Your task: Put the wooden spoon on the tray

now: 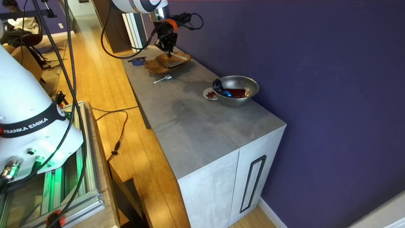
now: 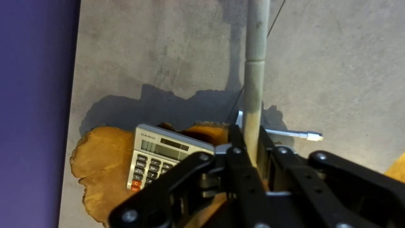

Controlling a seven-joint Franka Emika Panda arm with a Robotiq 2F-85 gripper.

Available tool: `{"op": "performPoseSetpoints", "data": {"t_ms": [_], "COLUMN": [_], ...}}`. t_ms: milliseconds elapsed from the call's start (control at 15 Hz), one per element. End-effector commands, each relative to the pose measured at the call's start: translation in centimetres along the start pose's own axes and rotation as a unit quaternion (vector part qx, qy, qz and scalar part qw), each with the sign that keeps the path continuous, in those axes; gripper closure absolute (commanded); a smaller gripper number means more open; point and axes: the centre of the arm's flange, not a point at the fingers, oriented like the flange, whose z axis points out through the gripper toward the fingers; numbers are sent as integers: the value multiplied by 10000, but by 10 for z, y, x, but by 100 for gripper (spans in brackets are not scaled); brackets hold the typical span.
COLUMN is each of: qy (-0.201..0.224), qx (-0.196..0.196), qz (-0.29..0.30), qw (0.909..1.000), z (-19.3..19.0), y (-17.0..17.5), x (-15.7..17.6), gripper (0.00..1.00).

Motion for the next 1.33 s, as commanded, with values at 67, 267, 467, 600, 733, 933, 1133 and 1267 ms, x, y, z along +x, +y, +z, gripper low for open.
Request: {"op": "performPoseSetpoints", "data": {"t_ms": [67,267,467,600,733,933,1133,1267], "qy": [-42,70,195,163,133,8,80,86], "qx": [-10,-220,-224,-223,-103,86,192,232], "qz": [80,155,-15,38,130,328,254,254], "qw": [10000,9996,9996,9996,9998,9994,9995,9994], "z": [0,26,37,43,48,55,54,57], "y": [2,6,-5,-9,-10,-11,-20,-21], "x": [-12,23,62,83,97,109,105,107], "gripper": [87,97,97,97,97,97,97,87]}}
